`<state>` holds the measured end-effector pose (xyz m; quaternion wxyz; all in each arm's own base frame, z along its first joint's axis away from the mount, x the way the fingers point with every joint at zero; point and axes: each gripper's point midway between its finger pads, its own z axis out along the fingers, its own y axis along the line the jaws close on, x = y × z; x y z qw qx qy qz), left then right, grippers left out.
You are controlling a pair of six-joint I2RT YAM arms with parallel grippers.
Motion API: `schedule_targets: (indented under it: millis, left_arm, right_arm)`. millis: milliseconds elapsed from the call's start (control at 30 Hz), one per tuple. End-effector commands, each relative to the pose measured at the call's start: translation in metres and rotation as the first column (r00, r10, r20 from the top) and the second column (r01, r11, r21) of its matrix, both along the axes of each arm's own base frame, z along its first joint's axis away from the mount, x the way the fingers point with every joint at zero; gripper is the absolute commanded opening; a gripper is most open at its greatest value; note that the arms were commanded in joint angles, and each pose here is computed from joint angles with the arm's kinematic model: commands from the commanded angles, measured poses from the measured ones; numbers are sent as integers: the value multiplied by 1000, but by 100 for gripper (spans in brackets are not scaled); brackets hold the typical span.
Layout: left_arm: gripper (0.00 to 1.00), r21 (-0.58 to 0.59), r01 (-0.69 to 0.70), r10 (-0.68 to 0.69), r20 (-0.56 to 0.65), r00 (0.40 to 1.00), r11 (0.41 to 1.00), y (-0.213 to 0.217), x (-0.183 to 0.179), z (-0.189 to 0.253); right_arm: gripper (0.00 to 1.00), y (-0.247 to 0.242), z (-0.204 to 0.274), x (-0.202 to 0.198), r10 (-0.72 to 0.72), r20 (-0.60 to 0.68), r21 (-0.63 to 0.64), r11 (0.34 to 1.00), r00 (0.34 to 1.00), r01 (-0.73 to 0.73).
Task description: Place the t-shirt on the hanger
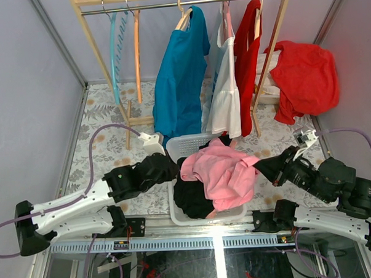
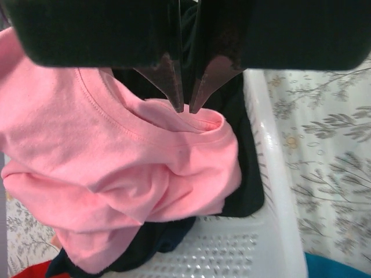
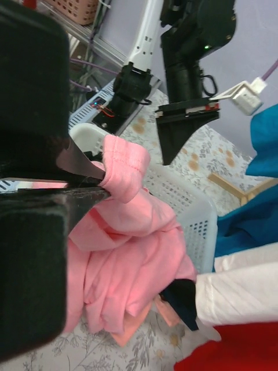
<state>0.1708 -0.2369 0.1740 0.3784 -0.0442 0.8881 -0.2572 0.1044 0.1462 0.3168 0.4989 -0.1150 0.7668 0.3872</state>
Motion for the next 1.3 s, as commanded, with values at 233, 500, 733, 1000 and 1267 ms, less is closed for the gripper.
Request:
schedule_targets:
  millis: [233,500,733,1000,1267]
  left_arm:
    - [24,-136,98,-104,-32,994,986,-59,-11,-9]
    - [30,-128,95,-103,-54,993,987,-69,-11,-26]
    - [31,-75,96,-99,-37,994,993,-77,-2,-35]
    - [48,-43,92,-93,-25,995,995,-78,3,-40]
    - [22,-32,86,-87,-12,996,996,-78,6,-37]
  right_arm:
    - [0,-14,23,17,-104,74,23,994,992,103]
    - [0,-27,32,16,-126,100,33,992,987,123]
    - [0,-30,32,15,-123,103,38,992,987,120]
    - [0,-32,28,14,-123,103,35,992,987,120]
    - [0,-31,27,12,-116,101,44,993,988,112]
